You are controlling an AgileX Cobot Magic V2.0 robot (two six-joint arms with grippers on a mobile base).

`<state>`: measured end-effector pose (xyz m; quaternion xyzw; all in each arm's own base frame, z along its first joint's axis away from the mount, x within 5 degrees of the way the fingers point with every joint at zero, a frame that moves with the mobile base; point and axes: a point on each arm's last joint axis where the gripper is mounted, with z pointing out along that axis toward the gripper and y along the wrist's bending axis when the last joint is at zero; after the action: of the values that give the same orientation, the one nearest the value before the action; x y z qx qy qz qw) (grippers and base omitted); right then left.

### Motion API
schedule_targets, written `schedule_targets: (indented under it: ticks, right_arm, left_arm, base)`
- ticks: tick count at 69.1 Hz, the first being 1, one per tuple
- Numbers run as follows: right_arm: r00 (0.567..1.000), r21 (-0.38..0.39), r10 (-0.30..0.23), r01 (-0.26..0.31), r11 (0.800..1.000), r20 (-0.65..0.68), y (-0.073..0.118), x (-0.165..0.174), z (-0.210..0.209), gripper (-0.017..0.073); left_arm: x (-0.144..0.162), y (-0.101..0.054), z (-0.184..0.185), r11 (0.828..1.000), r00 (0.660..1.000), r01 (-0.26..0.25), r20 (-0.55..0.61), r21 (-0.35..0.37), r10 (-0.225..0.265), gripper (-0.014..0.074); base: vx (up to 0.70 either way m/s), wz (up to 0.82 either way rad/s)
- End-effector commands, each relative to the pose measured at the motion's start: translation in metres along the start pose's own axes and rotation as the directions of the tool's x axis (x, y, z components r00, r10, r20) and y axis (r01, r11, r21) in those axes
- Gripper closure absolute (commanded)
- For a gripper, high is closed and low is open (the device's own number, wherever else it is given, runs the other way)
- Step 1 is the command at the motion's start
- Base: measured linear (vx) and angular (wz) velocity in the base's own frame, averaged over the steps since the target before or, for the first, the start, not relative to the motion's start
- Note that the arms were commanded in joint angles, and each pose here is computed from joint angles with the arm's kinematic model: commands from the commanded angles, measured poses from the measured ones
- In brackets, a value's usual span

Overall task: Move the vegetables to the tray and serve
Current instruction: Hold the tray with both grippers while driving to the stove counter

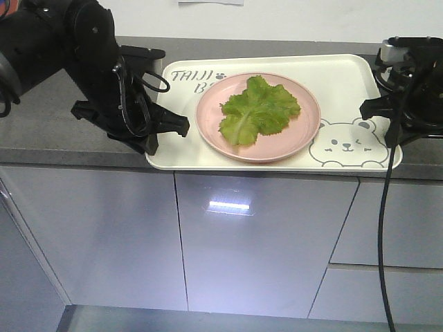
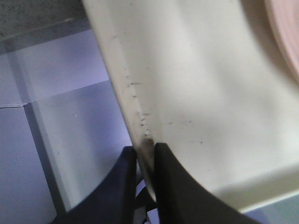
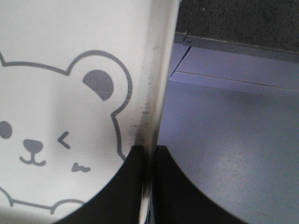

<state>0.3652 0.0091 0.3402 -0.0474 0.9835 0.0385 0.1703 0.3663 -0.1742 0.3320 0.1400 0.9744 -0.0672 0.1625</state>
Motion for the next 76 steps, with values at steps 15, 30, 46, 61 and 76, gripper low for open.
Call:
schedule_targets:
  ticks: [15,30,46,61,76]
  right_arm:
    - [0.996,-0.037,-0.030,0.033,0.999,0.082,0.0092,0.0015,-0.0314,0.0565]
    - [0.996,-0.037,-0.030,0.033,0.999,0.082,0.0092,0.0015,-0.0314,0.0565]
    - [0.996,-0.037,-0.030,0.033,0.999,0.082,0.0092,0.0015,-0.0314,0.0565]
    - [0.996,-0.037,-0.030,0.033,0.999,0.082,0.0092,0.0015,-0.0314,0.0565]
    - [0.996,-0.037,-0.030,0.033,0.999,0.082,0.0092,0.0015,-0.0314,0.0565]
  left_arm:
    - [-0.0005,-0.0147,-0.0420,0.996,0.991,-0.035,0.134,0.084,0.024,0.0599]
    - [-0.0005,-0.0147,-0.0420,0.996,0.991,-0.035,0.134,0.084,0.024,0.0599]
    - [-0.0005,-0.0147,-0.0420,0.996,0.991,-0.035,0.134,0.084,0.024,0.0599]
    - [-0.0005,-0.0147,-0.0420,0.996,0.991,-0.035,0.134,0.084,0.024,0.0599]
    - [-0.0005,-0.0147,-0.0420,0.996,0.991,-0.035,0.134,0.084,0.024,0.0599]
  base:
    - [0.11,0.04]
    - [0.10,0.01]
    - [0.10,0.00]
    - [0.11,-0.01]
    - [0.11,-0.03]
